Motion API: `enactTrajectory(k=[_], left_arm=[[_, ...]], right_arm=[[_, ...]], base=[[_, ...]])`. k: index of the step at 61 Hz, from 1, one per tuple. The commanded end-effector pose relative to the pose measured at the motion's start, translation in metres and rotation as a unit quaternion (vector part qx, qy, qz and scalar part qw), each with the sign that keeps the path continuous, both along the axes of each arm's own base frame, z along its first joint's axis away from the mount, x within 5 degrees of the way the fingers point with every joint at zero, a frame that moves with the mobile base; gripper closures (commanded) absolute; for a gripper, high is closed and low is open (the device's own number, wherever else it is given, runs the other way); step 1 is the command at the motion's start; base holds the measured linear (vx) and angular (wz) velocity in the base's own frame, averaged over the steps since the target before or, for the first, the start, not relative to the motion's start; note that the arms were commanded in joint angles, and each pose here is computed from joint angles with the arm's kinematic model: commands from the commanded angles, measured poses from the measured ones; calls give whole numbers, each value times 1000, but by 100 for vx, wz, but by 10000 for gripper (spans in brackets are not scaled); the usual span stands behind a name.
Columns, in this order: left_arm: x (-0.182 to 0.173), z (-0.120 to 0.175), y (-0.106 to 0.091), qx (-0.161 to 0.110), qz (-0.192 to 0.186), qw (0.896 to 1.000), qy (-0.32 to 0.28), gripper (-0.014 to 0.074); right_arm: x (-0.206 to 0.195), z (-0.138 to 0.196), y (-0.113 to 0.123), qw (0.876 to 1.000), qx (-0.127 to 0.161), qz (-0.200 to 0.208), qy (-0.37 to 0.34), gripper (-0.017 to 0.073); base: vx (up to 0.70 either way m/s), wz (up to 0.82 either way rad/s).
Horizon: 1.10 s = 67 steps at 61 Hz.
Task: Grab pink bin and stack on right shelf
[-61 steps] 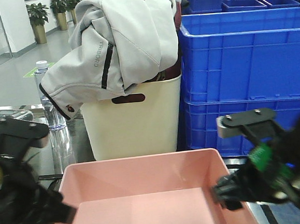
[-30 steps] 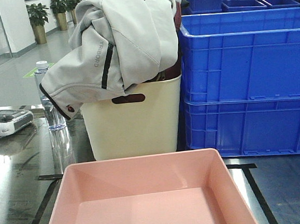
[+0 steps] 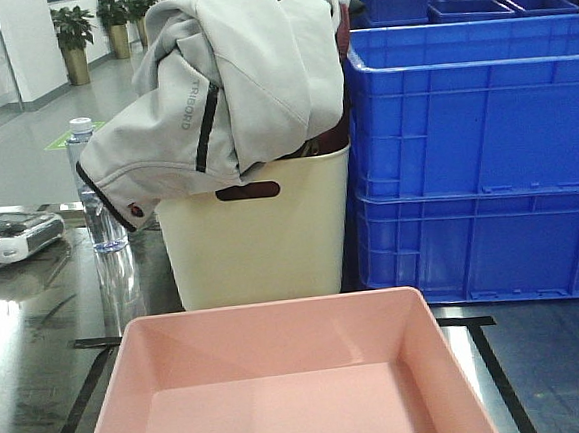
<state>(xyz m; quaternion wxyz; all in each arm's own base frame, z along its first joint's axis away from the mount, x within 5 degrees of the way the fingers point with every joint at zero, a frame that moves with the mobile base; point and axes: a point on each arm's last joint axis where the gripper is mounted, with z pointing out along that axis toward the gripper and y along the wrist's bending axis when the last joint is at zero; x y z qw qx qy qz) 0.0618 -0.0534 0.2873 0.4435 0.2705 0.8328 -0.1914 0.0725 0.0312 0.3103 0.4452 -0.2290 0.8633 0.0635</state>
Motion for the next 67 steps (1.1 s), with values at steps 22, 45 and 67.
enactTrajectory(k=[22, 45, 67], left_arm=[[-6, -12, 31, -13, 125, 965, -231, 600], [-3, -78, 45, -46, 246, 908, -336, 596], [-6, -83, 50, -87, 299, 893, -324, 596]], right_arm=[[3, 13, 1, 999, 15, 0, -39, 571], [3, 13, 1, 999, 15, 0, -39, 571], [3, 13, 1, 999, 15, 0, -39, 568]], base=[[0, 0], [0, 0], [0, 0]])
